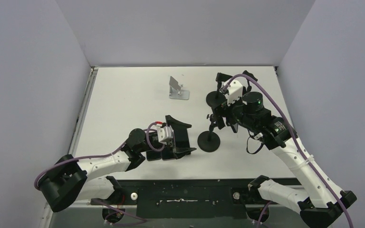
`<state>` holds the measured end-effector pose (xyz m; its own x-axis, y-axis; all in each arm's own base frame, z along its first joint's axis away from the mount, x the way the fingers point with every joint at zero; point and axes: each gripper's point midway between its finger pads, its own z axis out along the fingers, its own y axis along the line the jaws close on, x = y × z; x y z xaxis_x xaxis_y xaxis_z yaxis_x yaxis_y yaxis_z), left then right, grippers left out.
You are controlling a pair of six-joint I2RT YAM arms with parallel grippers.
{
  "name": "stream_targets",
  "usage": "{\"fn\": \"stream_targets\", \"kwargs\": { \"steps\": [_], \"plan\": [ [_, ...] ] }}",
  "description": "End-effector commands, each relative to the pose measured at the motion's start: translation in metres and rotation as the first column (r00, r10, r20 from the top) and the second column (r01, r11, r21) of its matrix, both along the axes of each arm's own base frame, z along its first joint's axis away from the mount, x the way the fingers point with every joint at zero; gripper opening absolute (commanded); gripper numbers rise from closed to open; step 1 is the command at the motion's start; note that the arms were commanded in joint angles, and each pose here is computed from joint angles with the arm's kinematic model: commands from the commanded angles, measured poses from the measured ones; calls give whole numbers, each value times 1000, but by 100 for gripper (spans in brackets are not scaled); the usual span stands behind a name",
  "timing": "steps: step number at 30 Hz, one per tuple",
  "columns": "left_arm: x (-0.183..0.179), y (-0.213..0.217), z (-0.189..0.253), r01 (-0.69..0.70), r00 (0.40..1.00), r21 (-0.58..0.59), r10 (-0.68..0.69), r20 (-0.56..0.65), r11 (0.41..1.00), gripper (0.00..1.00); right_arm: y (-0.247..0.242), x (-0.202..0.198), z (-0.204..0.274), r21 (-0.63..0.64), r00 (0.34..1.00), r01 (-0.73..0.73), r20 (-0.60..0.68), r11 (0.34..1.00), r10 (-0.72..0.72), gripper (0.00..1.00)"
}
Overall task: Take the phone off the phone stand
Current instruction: Adjust the phone stand with the phone at the center of the board.
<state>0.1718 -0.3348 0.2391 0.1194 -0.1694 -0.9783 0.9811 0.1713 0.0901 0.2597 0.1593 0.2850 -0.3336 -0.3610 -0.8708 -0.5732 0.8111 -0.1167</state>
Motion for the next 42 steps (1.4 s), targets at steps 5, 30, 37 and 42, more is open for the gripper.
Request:
{"fn": "stream_targets", "kwargs": {
  "steps": [5, 30, 37, 42],
  "plan": [
    [42, -29, 23, -95, 988, -96, 106, 112, 991, 97, 8, -5, 15, 71, 1000, -17, -9, 997, 18, 93],
    [96, -126, 12, -4, 948, -61, 23, 317, 998, 70, 15, -24, 52, 171, 998, -59, -1, 983, 60, 100],
    [103, -124, 17, -4, 947, -87, 32, 320, 996, 28, 16, -23, 73, 226, 996, -62, 70, 972, 47, 100],
    [116, -111, 27, 2, 941, -107, 35, 336, 994, 0, 8, -23, 86, 266, 983, -66, 183, 962, 17, 100]
  ]
}}
